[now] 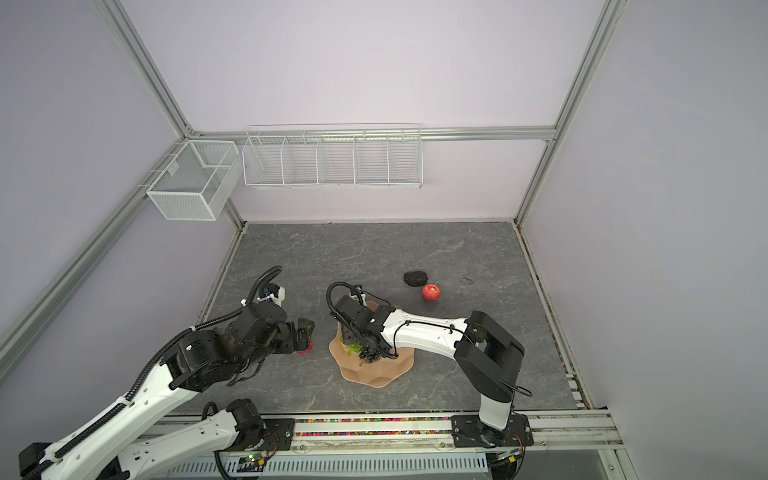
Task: Place and organize the fake fruits in the fruit bowl
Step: 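Grasp the green grapes with the right gripper and place them in the bowl, then grasp the dark red apple with the left gripper while the right releases grapes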
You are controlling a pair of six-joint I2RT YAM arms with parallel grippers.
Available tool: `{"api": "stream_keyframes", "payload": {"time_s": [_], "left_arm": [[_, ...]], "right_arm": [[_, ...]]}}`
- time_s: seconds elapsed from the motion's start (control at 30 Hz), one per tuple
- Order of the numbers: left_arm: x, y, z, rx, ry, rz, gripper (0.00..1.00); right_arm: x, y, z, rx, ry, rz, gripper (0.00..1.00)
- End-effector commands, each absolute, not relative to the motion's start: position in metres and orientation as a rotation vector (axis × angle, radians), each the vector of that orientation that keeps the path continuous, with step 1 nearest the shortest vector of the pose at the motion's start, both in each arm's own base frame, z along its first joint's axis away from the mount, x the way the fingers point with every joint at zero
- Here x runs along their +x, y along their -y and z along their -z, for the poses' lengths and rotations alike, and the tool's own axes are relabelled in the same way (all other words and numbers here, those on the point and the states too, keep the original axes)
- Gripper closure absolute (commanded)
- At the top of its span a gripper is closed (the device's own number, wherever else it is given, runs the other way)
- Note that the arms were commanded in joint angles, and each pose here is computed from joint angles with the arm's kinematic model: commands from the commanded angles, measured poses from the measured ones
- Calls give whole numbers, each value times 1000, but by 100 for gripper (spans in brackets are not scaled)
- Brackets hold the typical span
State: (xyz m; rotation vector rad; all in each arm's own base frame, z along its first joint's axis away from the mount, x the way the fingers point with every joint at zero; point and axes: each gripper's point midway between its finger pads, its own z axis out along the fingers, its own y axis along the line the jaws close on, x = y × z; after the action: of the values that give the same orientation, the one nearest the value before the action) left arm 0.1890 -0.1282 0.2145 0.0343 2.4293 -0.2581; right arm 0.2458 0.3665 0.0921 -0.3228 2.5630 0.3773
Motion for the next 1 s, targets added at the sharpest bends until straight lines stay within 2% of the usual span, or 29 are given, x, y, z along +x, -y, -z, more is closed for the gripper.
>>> {"api": "stream_keyframes", "payload": {"time_s": [0.0, 0.13, 0.3, 0.4, 0.57, 0.7, 0.97], "left_arm": [[189, 112, -189, -49, -2495, 174, 1], [194, 123, -162, -69, -2579, 212, 2], [196, 125, -117, -139, -2686, 168, 3], [202, 119, -104, -184, -2675, 138, 4], [213, 112, -79, -228, -2703, 116, 7], [222, 121, -69, -192, -2712, 136, 11], [228, 122, -48, -179, -2769, 57, 15]], "right_arm": [[247, -360, -135, -338, -2456, -374, 30], [243, -353, -160, -372, -2398, -365, 15], [230, -346, -180, -420, -2322, -393, 8], [214, -349, -186, -502, -2265, -460, 0], [187, -360, -177, -684, -2239, -512, 7], [177, -362, -172, -700, -2216, -541, 11], [177, -357, -174, -668, -2208, -557, 11]]}}
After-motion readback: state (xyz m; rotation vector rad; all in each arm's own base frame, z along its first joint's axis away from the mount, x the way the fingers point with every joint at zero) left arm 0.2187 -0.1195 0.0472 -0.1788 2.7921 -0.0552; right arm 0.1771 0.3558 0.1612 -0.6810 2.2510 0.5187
